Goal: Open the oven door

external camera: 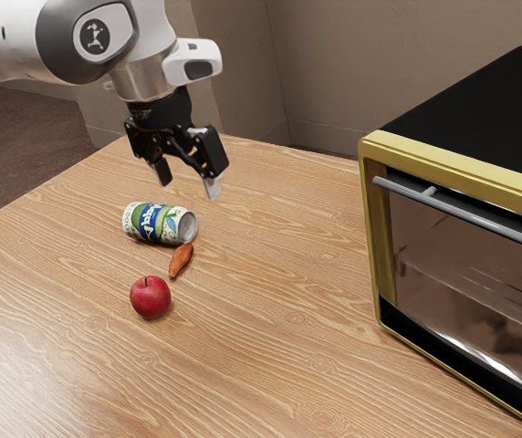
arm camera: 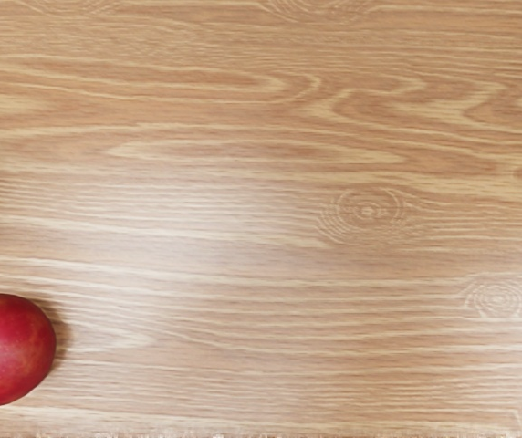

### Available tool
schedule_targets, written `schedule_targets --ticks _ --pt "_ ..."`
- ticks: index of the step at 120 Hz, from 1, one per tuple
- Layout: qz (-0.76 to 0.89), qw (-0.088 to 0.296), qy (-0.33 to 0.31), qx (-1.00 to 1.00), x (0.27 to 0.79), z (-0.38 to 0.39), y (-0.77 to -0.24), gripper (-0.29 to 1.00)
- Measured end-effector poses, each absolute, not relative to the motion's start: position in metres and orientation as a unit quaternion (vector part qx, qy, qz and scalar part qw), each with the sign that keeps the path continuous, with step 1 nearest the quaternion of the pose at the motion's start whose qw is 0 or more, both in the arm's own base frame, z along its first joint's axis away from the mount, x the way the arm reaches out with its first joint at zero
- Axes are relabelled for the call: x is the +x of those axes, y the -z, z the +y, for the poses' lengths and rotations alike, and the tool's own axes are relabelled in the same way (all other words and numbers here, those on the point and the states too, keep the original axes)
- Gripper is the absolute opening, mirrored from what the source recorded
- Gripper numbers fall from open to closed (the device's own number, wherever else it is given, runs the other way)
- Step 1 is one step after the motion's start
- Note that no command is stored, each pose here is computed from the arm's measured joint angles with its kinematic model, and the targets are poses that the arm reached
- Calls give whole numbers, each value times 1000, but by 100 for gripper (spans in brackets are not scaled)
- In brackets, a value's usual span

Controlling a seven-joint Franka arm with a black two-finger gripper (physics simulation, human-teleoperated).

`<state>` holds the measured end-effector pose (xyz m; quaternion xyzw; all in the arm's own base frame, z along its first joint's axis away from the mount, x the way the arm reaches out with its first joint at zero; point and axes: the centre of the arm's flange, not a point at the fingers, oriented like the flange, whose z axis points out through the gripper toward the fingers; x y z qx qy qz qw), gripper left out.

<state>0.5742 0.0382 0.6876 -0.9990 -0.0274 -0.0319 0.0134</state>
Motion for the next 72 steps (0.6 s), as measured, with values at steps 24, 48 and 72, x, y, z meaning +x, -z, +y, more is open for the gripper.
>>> schedule_targets --ticks 24,48,72 --pt "-14 16 85 -996 550 36 -745 70" --pt "334 34 161 -928 438 -147 -852 70" --pt "642 11 143 -754 369 -325 -827 70"
